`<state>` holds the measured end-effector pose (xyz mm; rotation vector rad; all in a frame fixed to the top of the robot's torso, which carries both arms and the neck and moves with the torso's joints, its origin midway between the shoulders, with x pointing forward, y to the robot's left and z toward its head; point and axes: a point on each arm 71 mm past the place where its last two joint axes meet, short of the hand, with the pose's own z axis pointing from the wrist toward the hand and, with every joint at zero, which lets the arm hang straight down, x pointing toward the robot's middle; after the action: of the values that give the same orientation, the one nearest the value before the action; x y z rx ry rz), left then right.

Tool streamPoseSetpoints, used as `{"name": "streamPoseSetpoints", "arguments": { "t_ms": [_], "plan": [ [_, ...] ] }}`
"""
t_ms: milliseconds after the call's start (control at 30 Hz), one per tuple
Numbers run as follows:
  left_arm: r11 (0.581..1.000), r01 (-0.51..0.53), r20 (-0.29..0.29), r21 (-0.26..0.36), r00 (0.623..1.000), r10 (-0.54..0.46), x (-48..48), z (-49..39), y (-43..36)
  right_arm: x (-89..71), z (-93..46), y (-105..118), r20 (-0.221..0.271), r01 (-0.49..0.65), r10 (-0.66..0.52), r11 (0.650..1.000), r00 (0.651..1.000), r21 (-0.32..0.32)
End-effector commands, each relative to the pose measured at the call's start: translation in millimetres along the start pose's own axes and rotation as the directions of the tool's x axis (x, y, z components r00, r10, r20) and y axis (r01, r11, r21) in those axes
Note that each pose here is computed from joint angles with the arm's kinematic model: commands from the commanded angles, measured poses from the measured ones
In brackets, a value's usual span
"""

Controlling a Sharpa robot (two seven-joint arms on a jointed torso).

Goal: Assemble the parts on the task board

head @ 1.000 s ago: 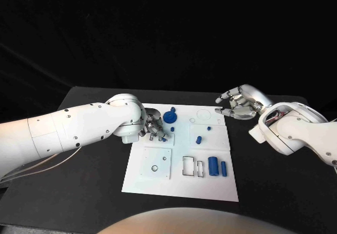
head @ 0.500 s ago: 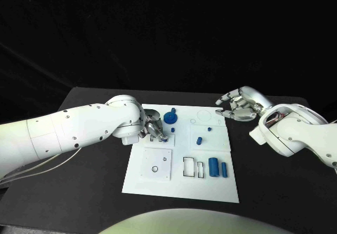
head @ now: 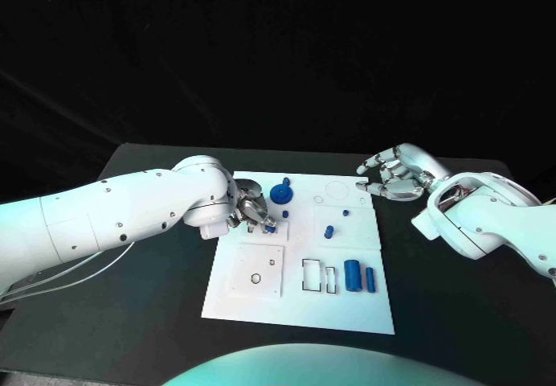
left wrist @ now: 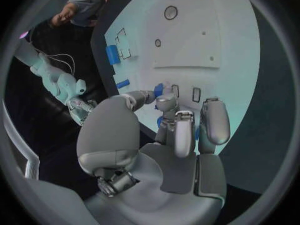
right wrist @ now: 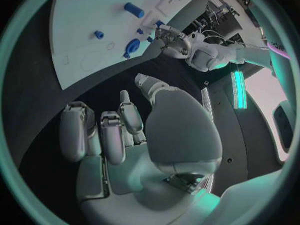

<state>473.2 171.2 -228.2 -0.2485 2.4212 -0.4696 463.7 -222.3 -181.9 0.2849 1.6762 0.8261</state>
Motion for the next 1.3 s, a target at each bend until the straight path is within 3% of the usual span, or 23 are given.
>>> {"name": "streamPoseSetpoints", "arguments": {
  "t_ms": [33, 567, 1300],
  "plan": [
    [0.999, 0.031, -0.002, 0.013, 1.000, -0.031, -0.2, -0.2, -0.5, 1.4, -0.2, 0.0, -0.014, 0.006, -0.006, 1.000, 1.000, -0.002],
    [0.998, -0.070, 0.116, -0.005, 0.991, 0.070, -2.3, -2.4, 4.2, 0.8, -0.3, -1.1, -0.007, 0.003, -0.003, 1.000, 1.000, 0.000],
    [0.994, -0.106, 0.087, -0.036, 0.990, 0.109, 2.2, 0.7, 2.9, 1.6, -0.4, -1.7, -0.009, 0.003, -0.003, 1.000, 1.000, 0.004]
  ]
}}
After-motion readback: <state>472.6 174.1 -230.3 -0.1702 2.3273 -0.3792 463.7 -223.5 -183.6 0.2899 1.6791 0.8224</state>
